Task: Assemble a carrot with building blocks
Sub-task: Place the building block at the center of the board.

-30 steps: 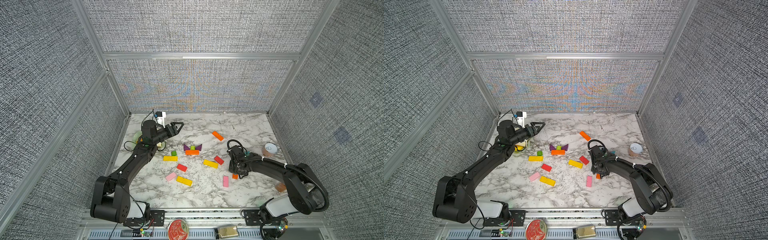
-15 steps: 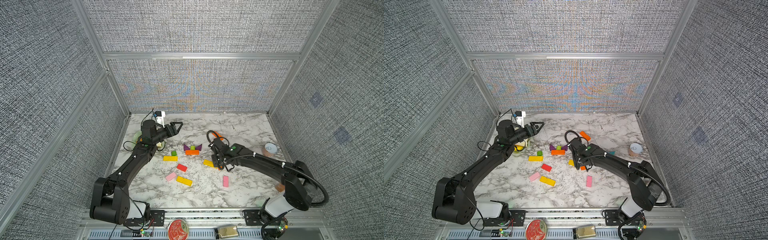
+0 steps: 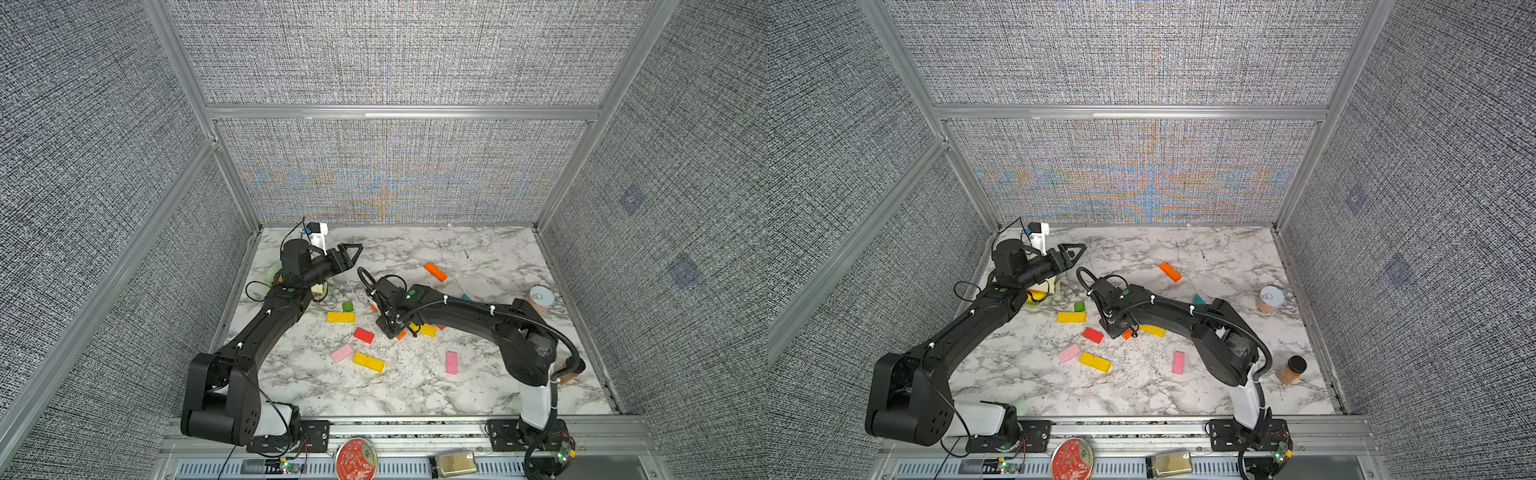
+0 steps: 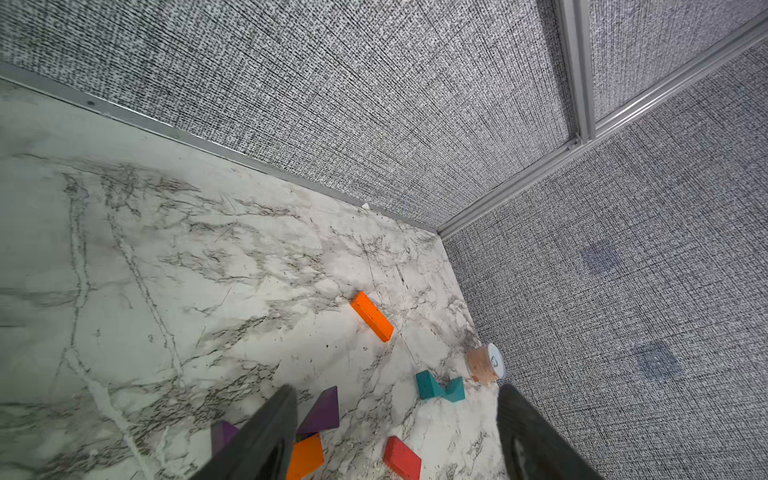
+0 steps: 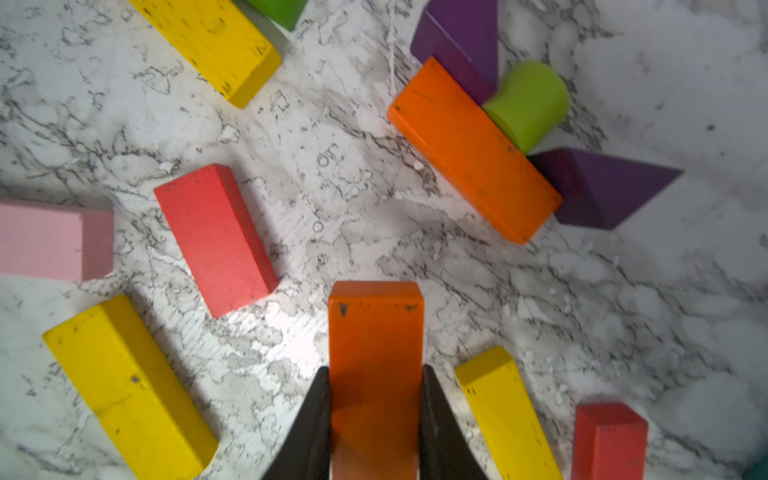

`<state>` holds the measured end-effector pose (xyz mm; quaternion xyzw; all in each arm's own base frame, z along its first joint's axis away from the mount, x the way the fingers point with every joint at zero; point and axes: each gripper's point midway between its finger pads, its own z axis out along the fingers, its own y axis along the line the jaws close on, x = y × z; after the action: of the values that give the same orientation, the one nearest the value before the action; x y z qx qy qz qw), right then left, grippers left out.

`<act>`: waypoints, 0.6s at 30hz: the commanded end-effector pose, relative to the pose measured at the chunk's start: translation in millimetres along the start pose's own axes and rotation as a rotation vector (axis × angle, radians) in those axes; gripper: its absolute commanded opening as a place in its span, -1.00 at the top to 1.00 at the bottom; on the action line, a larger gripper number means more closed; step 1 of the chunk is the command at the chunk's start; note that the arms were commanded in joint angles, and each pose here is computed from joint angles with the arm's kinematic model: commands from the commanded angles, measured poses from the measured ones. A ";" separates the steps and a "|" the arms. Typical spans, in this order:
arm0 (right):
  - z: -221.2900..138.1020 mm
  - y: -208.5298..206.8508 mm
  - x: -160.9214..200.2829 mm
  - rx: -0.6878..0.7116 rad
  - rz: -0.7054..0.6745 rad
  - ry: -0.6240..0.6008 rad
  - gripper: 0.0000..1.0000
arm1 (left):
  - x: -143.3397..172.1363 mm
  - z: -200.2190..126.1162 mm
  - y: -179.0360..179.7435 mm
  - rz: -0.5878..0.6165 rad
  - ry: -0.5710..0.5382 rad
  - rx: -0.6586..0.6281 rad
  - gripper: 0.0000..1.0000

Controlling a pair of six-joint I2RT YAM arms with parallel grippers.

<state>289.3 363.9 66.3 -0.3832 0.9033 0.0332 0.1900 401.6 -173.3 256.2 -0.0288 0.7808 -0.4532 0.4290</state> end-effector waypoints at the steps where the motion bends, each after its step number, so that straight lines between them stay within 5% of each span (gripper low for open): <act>1: 8.3 6.3 -6.2 -0.032 -0.092 0.013 0.65 | -12.6 -6.8 4.4 0.017 -0.044 -0.031 -0.54; 12: 32.2 4.9 -18.2 -0.057 -0.138 0.024 0.64 | -29.4 -19.9 23.3 0.018 -0.109 -0.108 -0.54; 18: 38.3 4.3 -17.8 -0.049 -0.143 0.035 0.44 | -30.4 -20.5 26.8 0.008 -0.109 -0.111 -0.54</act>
<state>310.7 387.8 36.4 -0.4446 0.8787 0.0387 0.1697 415.2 -132.1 261.4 -0.0763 0.7798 -0.4085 0.4681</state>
